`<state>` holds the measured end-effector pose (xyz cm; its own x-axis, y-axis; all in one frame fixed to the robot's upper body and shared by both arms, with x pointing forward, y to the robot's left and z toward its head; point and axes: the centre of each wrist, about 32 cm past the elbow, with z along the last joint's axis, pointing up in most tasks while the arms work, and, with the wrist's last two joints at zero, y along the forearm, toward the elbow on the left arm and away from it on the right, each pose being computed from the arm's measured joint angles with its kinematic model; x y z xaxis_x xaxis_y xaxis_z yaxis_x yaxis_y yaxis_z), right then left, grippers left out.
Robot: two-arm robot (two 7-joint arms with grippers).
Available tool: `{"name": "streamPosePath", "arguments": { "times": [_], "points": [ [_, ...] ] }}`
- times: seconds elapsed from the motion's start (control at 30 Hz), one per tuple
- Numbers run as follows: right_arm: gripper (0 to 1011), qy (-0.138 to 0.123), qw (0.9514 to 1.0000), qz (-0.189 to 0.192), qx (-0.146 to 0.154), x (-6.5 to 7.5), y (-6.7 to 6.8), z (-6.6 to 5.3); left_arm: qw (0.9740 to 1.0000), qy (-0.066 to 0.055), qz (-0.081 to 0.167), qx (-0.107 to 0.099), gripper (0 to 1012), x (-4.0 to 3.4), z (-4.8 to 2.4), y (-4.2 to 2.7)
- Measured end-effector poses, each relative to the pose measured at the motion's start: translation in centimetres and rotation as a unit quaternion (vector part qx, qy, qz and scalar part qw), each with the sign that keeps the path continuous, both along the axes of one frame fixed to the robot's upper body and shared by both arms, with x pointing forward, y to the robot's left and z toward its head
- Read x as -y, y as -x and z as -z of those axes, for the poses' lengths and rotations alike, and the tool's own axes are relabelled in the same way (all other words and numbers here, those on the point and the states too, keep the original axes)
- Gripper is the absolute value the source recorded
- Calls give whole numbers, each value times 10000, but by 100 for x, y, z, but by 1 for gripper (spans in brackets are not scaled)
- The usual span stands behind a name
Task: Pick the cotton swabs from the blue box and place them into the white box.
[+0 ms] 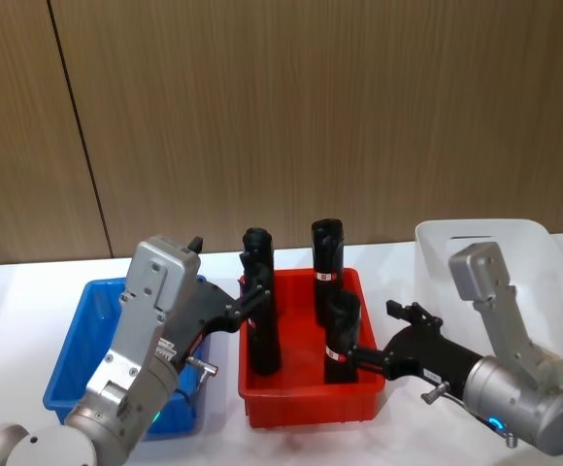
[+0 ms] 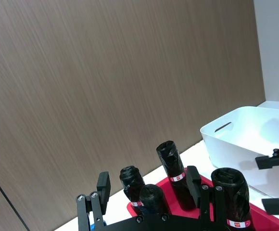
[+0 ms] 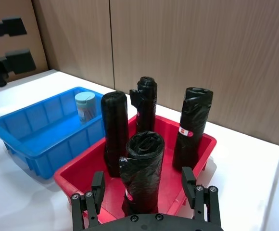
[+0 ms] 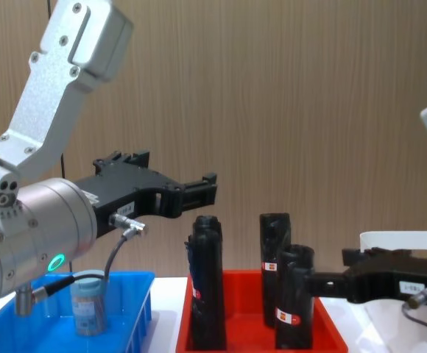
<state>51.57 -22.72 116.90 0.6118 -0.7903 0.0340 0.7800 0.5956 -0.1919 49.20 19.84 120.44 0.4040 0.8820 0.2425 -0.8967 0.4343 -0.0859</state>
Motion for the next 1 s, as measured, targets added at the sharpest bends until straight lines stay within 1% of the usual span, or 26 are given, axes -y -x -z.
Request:
{"name": "streamPosePath", "arguments": {
  "times": [0.07, 0.23, 0.33, 0.9, 0.97, 1.0],
  "points": [
    [1001, -1, 10000, -9, -2, -6, -11, -1, 10000, 0, 0, 0, 1004, 0, 0, 0],
    [1002, 16, 9999, -57, -104, -50, -102, 44, 10000, 0, 0, 0, 1004, 0, 0, 0],
    [1002, 25, 9999, -68, -123, -61, -124, 52, 10000, 0, 0, 0, 1004, 0, 0, 0],
    [1002, 146, 9995, -104, -262, -175, -386, 137, 10000, 0, 0, 0, 1004, 0, 0, 0],
    [981, 158, 9995, -103, -266, -181, -403, 141, 10000, 0, 0, 1, 1004, 0, 0, 0],
    [945, 163, 9995, -102, -266, -186, -417, 144, 10000, 0, 0, 0, 1004, 0, 0, 0]
  ]
}}
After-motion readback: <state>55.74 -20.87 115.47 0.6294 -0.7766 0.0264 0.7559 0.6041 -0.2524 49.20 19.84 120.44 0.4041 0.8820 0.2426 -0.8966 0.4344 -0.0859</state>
